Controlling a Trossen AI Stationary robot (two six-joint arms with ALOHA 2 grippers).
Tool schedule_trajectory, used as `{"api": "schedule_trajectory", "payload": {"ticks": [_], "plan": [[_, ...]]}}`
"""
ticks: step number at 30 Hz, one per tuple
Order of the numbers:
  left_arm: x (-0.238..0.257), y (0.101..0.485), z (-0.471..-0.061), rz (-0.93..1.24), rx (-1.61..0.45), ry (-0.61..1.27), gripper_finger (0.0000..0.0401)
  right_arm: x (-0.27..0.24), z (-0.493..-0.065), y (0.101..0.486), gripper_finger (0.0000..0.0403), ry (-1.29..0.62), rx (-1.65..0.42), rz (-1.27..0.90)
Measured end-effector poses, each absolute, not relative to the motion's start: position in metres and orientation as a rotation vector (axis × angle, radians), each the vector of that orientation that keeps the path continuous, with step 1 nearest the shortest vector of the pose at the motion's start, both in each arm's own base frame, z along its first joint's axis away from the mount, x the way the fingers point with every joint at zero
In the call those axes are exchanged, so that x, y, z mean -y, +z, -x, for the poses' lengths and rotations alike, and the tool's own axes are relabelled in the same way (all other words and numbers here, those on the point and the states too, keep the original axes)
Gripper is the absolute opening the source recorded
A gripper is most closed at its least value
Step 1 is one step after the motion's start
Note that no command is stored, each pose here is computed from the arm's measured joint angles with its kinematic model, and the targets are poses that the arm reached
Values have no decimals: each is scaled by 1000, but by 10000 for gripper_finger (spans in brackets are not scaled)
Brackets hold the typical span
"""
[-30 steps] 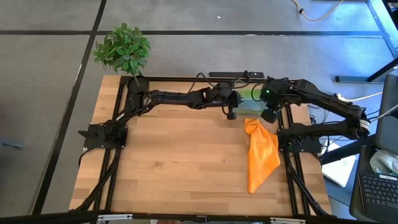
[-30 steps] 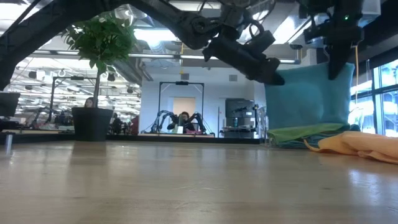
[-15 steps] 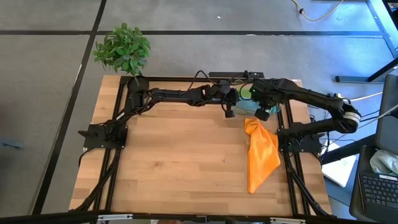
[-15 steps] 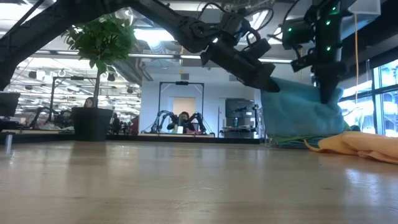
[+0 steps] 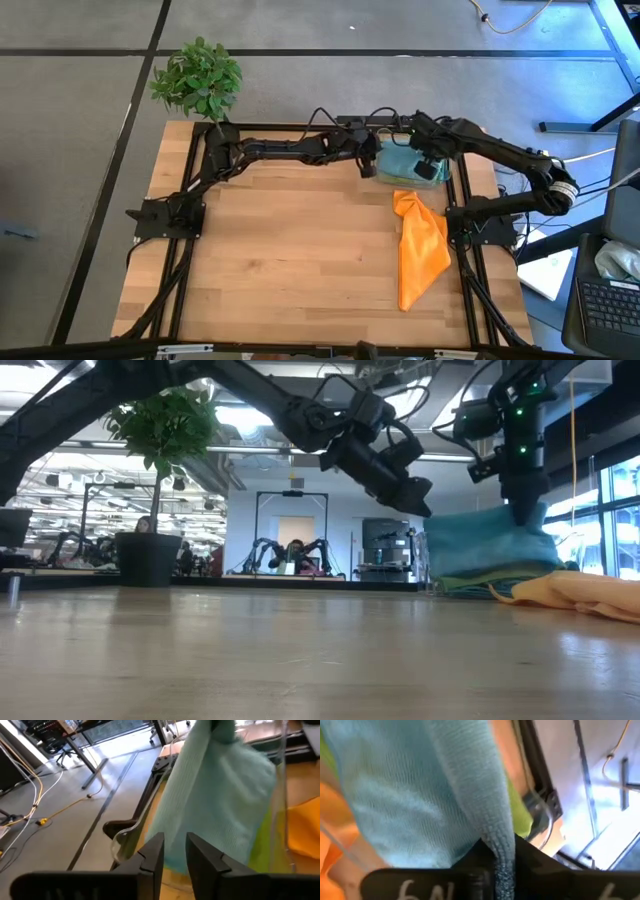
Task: Fold microfiber towels
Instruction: Put the folded light blue microfiber towel into the transparent bin
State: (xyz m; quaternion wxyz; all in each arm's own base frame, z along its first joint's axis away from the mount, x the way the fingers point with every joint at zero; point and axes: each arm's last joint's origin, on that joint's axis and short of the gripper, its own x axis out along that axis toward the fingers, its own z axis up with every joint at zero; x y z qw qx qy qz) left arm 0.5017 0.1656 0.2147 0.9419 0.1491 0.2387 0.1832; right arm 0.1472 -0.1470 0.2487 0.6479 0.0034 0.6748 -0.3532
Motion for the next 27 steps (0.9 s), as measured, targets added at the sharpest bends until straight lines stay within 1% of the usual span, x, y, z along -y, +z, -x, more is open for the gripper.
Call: {"api": "schedule_trajectory", "payload": {"ticks": [4,14,17,19,22,24,27], "plan": [[-158,216,-504,-307,-477,355,74,152,-148,250,68,-804,-1503,16],[-147,214,-507,-310,-492,329,75,155,-148,251,194,-861,-1507,61],[-145,212,-506,-309,-515,320,75,157,-146,252,224,-927,-1536,114],[-142,211,-507,-309,-525,313,75,158,-145,254,237,-989,-1555,157],[-136,212,-507,-313,-535,299,75,159,-146,259,242,-1048,-1532,163],[-132,214,-507,-334,-539,286,75,158,-151,260,238,-975,-1466,105],[-128,224,-502,-358,-570,286,75,158,-164,255,224,-837,-1279,-36]]}}
